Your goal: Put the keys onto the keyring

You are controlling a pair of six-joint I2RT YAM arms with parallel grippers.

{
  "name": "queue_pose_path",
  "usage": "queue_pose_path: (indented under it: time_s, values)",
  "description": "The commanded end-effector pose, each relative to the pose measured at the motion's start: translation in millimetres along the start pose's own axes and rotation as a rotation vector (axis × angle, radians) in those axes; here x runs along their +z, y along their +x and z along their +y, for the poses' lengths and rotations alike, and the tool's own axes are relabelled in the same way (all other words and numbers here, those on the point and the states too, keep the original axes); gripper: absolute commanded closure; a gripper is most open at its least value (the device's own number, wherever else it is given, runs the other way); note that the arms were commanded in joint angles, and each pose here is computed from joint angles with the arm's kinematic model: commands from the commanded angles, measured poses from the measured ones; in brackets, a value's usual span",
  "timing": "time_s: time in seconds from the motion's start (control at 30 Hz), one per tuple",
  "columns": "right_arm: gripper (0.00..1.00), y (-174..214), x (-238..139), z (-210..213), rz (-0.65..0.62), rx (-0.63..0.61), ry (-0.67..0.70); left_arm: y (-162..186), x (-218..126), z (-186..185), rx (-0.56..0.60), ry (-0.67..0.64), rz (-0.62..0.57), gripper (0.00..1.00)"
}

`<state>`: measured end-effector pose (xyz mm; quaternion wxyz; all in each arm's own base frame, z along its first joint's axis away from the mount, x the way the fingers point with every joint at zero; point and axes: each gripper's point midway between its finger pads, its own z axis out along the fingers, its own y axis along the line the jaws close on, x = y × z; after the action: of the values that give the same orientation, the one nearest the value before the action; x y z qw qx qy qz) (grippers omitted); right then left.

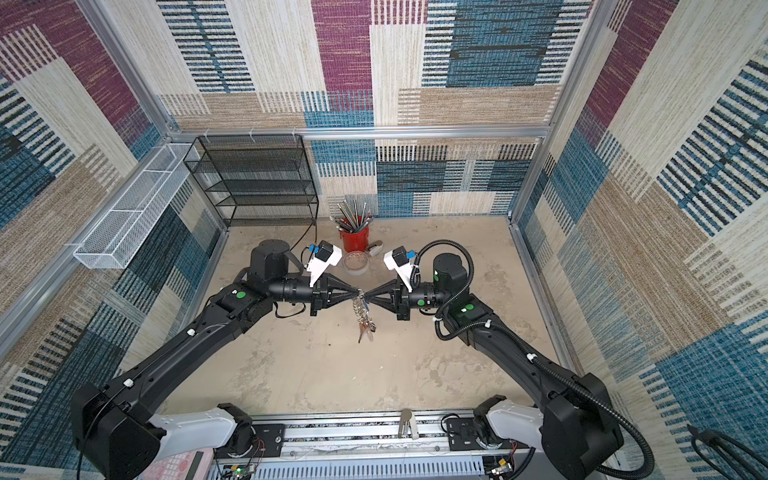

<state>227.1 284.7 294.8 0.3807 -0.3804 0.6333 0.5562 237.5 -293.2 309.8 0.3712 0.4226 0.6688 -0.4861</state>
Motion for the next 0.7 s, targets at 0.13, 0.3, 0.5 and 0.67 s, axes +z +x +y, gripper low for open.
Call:
queue_pose_path:
  time_s: [0.13, 0.3, 0.5, 0.67]
  values:
    - [0.99, -1, 2, 0, -0.002, -0.007, -0.022, -24, -5, -7, 0.035, 0.019, -0.121, 1.00]
    - [0.97, -1, 4, 1, 0.001, -0.009, -0.035, -30, -6, -12, 0.032, 0.046, -0.175, 1.00]
    - [0.92, -3, 9, 1, 0.008, -0.011, -0.048, -27, -4, -11, 0.012, 0.064, -0.185, 1.00]
    - [0.88, -7, 10, 1, 0.005, -0.019, -0.045, -23, -1, -9, -0.005, 0.075, -0.195, 1.00]
